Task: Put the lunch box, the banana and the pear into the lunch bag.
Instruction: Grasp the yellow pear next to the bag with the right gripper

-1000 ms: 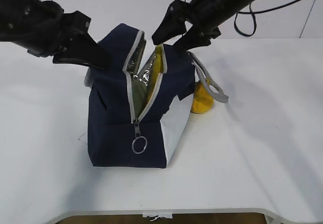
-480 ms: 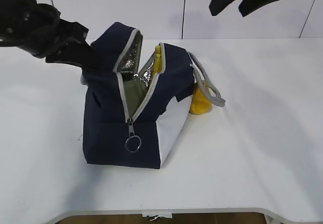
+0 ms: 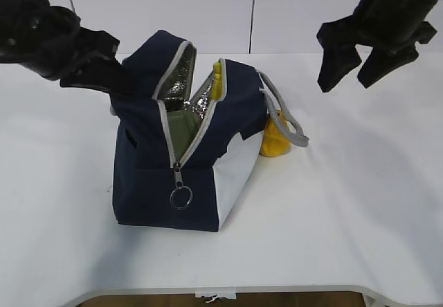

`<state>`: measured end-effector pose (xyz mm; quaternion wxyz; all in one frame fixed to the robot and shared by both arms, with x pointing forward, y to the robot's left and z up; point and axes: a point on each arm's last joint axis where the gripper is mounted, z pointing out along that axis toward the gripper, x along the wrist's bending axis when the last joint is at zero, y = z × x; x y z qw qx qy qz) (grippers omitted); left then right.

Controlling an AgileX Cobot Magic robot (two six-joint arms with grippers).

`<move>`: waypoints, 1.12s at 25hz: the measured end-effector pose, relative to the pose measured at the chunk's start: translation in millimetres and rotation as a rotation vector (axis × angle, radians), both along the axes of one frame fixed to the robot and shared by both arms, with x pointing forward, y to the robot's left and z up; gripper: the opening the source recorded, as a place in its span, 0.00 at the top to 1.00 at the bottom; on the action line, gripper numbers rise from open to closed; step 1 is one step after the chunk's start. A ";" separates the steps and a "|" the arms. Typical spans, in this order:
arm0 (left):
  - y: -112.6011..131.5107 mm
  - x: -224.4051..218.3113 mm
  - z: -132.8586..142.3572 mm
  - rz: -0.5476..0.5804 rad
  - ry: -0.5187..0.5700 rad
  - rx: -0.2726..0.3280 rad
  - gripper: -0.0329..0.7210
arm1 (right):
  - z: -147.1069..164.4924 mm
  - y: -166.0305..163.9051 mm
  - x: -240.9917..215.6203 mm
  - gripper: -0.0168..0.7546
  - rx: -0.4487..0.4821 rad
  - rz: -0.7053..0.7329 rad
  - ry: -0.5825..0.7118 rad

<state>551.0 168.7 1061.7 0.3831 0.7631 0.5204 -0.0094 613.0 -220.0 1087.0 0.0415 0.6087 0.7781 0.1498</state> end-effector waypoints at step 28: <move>-0.3 -1.8 -0.7 -0.012 0.019 0.001 0.96 | -95.0 34.6 47.1 0.39 0.314 -0.105 0.157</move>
